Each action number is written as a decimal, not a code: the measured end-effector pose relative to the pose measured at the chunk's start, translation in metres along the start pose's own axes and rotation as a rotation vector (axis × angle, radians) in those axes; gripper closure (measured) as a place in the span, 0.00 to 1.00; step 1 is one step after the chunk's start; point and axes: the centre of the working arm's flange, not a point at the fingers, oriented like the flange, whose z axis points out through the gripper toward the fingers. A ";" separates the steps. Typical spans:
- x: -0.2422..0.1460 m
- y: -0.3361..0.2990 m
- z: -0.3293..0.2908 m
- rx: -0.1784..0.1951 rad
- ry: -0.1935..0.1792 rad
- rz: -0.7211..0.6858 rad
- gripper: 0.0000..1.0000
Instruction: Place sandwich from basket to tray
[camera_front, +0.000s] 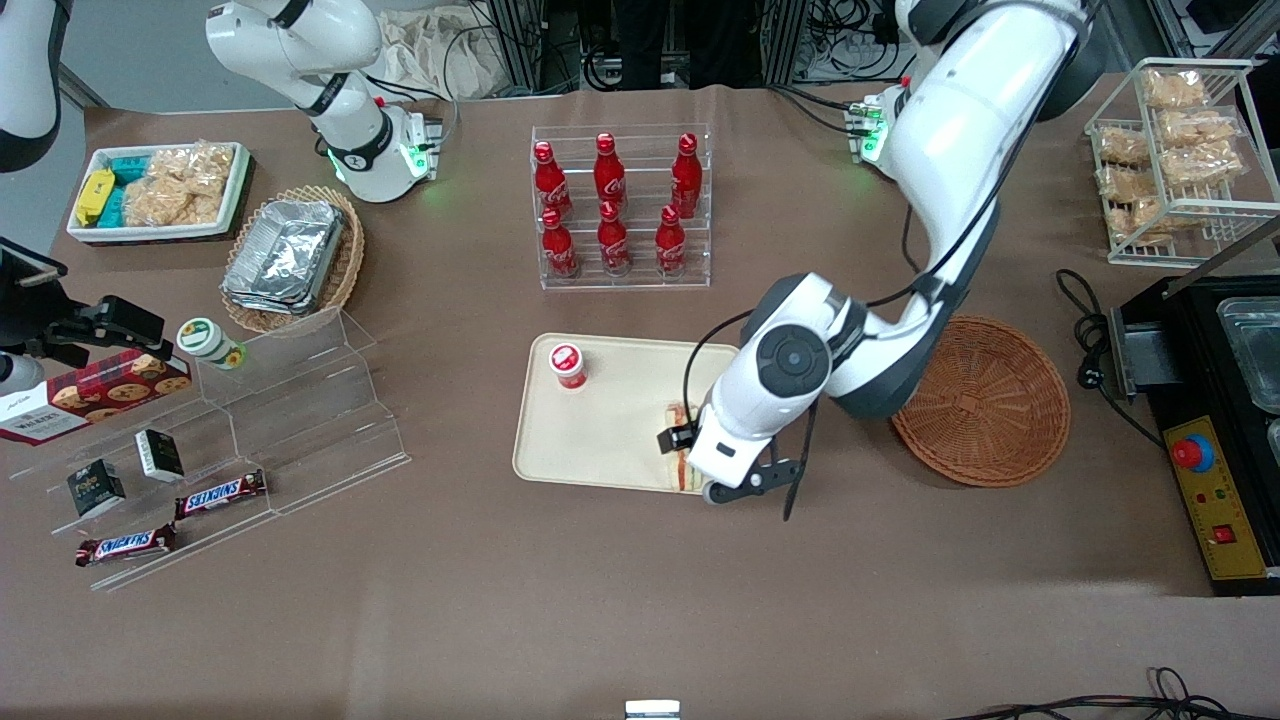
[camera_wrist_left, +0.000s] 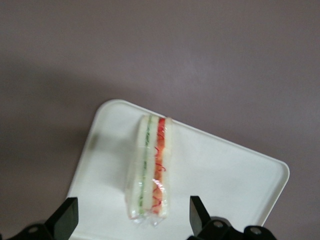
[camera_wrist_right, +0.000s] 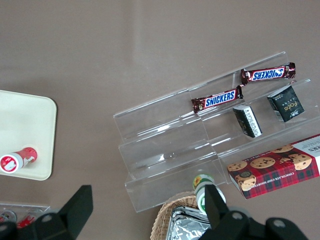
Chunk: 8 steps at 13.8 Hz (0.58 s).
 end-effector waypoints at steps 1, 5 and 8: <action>0.001 -0.009 -0.030 0.049 0.029 0.007 0.00; 0.001 -0.047 -0.137 0.149 0.102 0.014 0.00; 0.015 -0.080 -0.171 0.173 0.110 0.037 0.00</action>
